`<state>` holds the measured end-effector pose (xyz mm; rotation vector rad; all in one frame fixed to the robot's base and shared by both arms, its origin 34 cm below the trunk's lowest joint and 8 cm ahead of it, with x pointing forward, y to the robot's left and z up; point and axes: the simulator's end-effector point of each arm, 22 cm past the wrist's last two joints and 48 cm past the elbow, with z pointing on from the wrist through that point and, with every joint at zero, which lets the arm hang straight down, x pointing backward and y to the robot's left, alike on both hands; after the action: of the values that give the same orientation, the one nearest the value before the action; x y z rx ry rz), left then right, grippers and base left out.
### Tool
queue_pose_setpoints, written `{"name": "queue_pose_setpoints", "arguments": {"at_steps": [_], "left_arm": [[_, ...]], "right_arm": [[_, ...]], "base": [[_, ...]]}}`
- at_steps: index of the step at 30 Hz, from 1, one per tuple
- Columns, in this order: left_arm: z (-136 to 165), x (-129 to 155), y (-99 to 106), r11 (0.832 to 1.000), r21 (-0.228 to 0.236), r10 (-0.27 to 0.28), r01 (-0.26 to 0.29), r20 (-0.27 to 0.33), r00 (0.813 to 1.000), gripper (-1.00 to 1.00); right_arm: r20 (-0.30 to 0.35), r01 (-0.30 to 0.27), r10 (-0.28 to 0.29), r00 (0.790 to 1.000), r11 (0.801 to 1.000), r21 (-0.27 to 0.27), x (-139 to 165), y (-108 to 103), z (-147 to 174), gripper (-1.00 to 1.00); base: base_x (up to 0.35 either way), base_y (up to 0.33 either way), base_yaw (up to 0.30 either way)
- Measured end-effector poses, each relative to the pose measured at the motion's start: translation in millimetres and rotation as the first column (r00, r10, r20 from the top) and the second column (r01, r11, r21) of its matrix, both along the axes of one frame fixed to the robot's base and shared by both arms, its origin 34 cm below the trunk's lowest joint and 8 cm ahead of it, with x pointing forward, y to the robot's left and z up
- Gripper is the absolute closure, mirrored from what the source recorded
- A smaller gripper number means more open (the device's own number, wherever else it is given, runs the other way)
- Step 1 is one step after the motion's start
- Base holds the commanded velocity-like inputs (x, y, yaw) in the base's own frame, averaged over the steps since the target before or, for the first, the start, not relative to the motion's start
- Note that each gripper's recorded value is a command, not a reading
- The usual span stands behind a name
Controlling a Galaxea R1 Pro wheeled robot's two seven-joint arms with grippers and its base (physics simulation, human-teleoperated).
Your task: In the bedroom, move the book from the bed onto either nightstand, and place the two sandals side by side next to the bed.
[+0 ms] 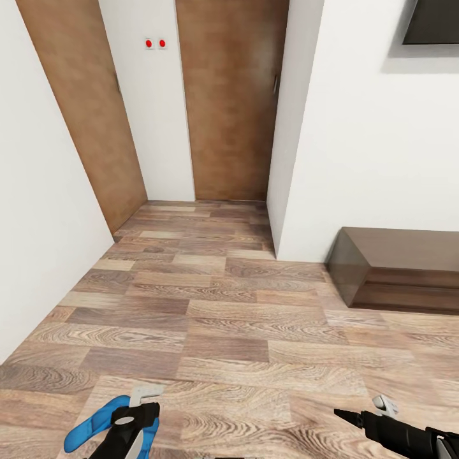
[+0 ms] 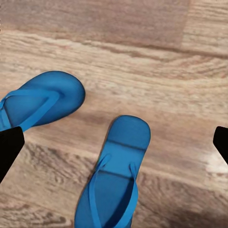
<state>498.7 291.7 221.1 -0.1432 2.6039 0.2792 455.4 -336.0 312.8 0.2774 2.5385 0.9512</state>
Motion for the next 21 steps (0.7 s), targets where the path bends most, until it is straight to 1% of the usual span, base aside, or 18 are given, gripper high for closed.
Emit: {"name": "queue_pose_setpoints", "arguments": {"at_steps": [21], "left_arm": [[-37.1, -26.4, 0.8, 1.0, 0.002, 0.003, -0.002, -0.088, 0.996, -1.0]], "right_arm": [[-0.085, 0.0, 0.0, 0.996, 1.0, 0.0, -17.6, 0.0, -33.4, -1.0]], "base": [[0.0, 0.0, 0.0]]}}
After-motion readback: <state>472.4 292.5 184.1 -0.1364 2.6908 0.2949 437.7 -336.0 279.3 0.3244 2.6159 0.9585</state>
